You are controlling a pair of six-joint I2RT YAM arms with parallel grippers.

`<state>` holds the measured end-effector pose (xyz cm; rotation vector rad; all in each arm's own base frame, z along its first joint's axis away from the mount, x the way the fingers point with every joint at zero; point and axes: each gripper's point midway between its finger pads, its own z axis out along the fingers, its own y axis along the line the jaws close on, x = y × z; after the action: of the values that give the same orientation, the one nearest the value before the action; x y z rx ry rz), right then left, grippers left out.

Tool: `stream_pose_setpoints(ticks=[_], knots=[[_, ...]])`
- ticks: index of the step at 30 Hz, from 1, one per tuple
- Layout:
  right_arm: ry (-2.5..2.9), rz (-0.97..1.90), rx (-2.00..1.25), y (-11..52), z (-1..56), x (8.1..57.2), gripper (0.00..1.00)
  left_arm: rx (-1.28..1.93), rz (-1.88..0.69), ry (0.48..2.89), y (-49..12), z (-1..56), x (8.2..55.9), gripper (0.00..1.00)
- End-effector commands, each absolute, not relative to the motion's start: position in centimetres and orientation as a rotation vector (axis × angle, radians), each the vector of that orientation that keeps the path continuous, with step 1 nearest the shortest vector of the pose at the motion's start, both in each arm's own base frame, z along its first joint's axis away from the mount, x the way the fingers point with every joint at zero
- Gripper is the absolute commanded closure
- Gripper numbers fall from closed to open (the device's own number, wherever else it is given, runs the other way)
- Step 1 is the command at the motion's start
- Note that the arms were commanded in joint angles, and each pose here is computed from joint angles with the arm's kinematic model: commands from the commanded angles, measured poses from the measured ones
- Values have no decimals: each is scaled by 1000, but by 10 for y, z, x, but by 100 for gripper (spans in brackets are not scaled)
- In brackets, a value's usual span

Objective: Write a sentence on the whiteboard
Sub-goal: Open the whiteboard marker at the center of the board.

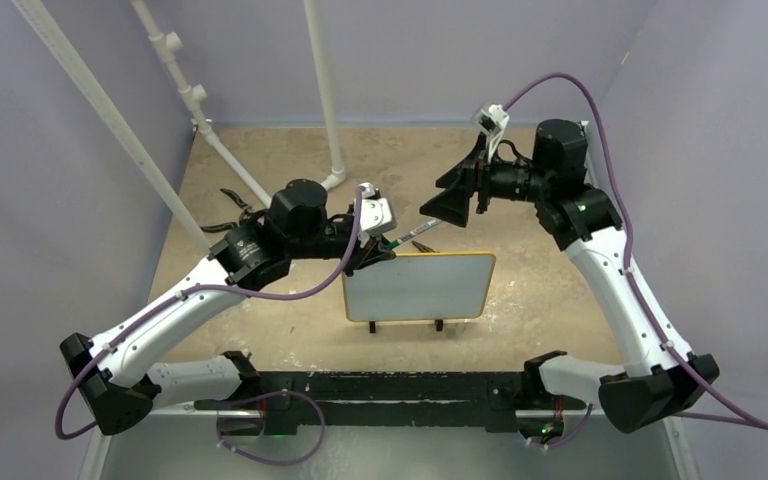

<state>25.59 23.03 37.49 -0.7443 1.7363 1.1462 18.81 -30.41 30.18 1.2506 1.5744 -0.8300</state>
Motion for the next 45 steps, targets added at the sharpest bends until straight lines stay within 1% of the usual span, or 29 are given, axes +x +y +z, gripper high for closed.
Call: stream_pose_setpoints(ticks=[1, 5, 9, 14, 18, 25, 32, 35, 37, 38, 42, 43, 45], knots=[[1688, 1183, -905, 241, 377, 237, 4, 1301, -832, 1560, -302, 297, 187, 100], [1739, 1183, -957, 254, 356, 235, 13, 1314, -867, 1562, -304, 295, 188, 100], [1741, 1209, -981, 263, 351, 225, 21, 1318, -880, 1570, -304, 292, 187, 100], [1760, 1212, -1007, 263, 347, 219, 38, 1334, -899, 1571, -303, 289, 184, 100], [1769, 1219, -1022, 265, 343, 213, 48, 1351, -907, 1569, -303, 287, 182, 100], [1758, 1224, -1032, 262, 342, 202, 59, 1348, -898, 1575, -303, 285, 183, 100], [1750, 1259, -1049, 261, 340, 194, 60, 1344, -886, 1578, -301, 284, 185, 100], [1741, 1268, -1057, 262, 341, 192, 64, 1353, -898, 1576, -302, 283, 183, 100], [1729, 1273, -1064, 262, 343, 191, 70, 1356, -901, 1578, -302, 282, 183, 100], [1721, 1277, -1068, 263, 344, 190, 74, 1358, -903, 1578, -302, 282, 182, 100], [1683, 1302, -1080, 264, 348, 187, 97, 1368, -916, 1564, -302, 283, 180, 100], [1680, 1307, -1076, 265, 349, 187, 100, 1367, -916, 1561, -302, 283, 180, 100], [1678, 1309, -1075, 265, 348, 186, 100, 1361, -919, 1551, -303, 285, 180, 100]])
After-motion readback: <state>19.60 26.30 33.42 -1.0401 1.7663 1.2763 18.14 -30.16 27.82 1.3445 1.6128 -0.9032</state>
